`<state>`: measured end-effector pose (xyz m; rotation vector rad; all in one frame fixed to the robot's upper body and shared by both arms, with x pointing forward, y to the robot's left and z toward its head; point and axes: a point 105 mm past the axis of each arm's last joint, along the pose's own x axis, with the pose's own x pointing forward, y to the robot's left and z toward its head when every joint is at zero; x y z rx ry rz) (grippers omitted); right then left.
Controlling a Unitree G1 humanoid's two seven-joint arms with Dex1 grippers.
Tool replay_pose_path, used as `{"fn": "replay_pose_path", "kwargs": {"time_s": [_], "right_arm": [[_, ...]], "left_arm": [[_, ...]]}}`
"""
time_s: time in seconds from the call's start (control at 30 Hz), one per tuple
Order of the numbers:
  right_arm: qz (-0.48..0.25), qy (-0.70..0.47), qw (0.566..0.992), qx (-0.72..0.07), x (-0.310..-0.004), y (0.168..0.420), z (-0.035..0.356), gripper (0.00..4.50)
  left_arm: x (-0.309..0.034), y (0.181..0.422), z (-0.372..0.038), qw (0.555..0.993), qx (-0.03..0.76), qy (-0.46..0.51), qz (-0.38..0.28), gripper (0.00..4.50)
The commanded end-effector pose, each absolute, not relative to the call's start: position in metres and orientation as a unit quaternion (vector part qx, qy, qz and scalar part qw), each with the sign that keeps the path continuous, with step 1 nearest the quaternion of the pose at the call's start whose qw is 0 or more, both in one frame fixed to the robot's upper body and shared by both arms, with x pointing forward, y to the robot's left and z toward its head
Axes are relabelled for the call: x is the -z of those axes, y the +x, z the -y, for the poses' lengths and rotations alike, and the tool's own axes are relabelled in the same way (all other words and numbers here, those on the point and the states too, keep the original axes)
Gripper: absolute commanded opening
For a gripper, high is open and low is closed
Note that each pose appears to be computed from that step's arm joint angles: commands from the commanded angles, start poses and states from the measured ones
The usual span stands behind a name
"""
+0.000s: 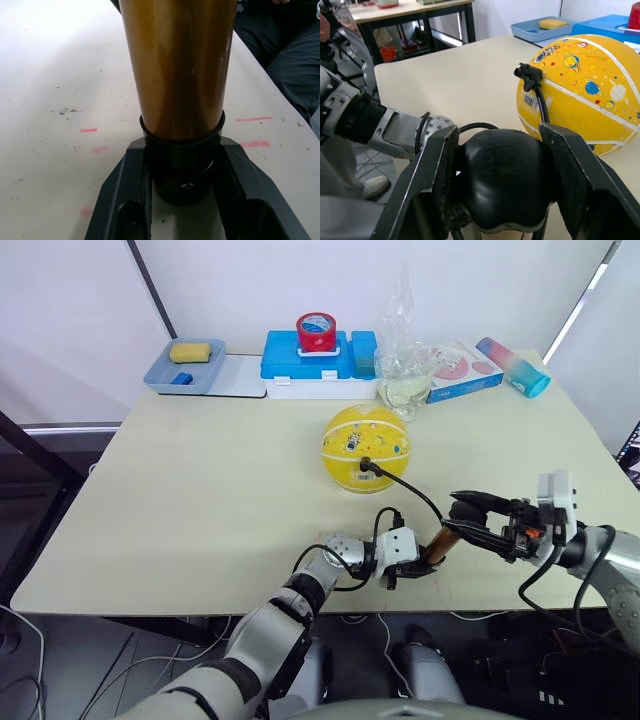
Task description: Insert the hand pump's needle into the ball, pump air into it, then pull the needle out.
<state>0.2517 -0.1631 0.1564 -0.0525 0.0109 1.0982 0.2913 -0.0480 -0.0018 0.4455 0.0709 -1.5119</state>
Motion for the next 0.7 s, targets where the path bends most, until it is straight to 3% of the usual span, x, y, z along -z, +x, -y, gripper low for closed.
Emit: {"fn": "replay_pose_path", "kwargs": {"time_s": [0.03,0.5,0.7], "right_arm": [[0.011,-0.026,0.856,-0.516,-0.185,0.250,0.176,2.05],[0.088,0.000,0.846,-0.526,-0.290,0.232,0.195,2.05],[0.081,0.008,0.845,-0.529,-0.293,0.231,0.192,2.05]], "left_arm": [[0.030,0.274,0.038,0.675,0.700,0.216,-0.087,1.15],[0.030,0.275,0.038,0.674,0.700,0.217,-0.088,1.15],[0.030,0.274,0.038,0.674,0.700,0.217,-0.088,1.15]]}}
